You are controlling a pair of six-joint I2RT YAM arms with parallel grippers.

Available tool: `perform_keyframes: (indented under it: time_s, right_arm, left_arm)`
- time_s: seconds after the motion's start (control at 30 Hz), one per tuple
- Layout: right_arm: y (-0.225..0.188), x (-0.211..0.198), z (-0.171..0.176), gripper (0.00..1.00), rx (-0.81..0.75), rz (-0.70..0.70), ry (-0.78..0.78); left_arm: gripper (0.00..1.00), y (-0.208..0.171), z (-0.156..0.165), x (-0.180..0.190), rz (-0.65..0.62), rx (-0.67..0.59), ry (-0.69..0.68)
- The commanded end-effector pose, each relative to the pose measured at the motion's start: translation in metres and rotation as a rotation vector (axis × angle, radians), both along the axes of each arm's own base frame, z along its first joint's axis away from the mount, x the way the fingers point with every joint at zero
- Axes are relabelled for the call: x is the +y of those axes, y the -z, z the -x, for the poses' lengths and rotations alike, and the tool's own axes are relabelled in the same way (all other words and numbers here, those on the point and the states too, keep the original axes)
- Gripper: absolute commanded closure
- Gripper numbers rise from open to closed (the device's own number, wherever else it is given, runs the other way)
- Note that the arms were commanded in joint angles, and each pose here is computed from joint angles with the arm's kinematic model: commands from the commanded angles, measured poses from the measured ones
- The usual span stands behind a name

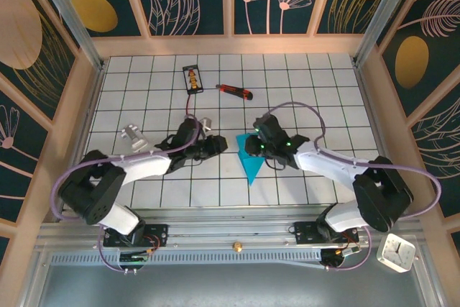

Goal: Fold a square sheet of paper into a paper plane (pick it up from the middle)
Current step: Rotate the paper at the center of the table.

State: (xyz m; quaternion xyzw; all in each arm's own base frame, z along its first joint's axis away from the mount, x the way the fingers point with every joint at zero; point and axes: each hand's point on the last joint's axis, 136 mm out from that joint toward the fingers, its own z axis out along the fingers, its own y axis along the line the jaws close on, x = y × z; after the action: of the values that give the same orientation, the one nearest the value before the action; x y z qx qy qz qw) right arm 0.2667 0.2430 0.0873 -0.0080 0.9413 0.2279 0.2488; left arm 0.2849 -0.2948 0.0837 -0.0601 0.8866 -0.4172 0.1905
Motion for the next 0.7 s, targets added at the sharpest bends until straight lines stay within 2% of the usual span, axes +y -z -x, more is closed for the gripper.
perform_keyframes:
  time_s: [0.0,0.13,0.3,0.33,0.53,0.67]
  right_arm:
    - [0.015,-0.004,0.019,0.79,0.048,-0.062,-0.063]
    - [0.032,-0.007,0.028,0.84,0.076,-0.080,-0.068]
    - [0.049,-0.010,0.037,0.88,0.115,-0.106,-0.039]
    - [0.050,-0.008,0.039,0.89,0.119,-0.114,-0.041]
    - [0.059,0.013,0.050,0.92,0.150,-0.146,-0.035]
    - [0.062,0.038,0.049,0.93,0.163,-0.180,-0.046]
  left_arm:
    - [0.73,-0.008,-0.004,-0.036,0.064,0.007,0.075]
    - [0.83,0.016,-0.008,-0.054,0.054,0.077,0.125]
    - [0.87,0.051,-0.012,-0.063,-0.031,0.131,0.194]
    - [0.88,0.049,-0.020,-0.068,-0.028,0.119,0.200]
    - [0.88,0.064,-0.044,-0.065,-0.111,0.074,0.207]
    - [0.84,0.062,-0.064,-0.063,-0.110,0.041,0.205]
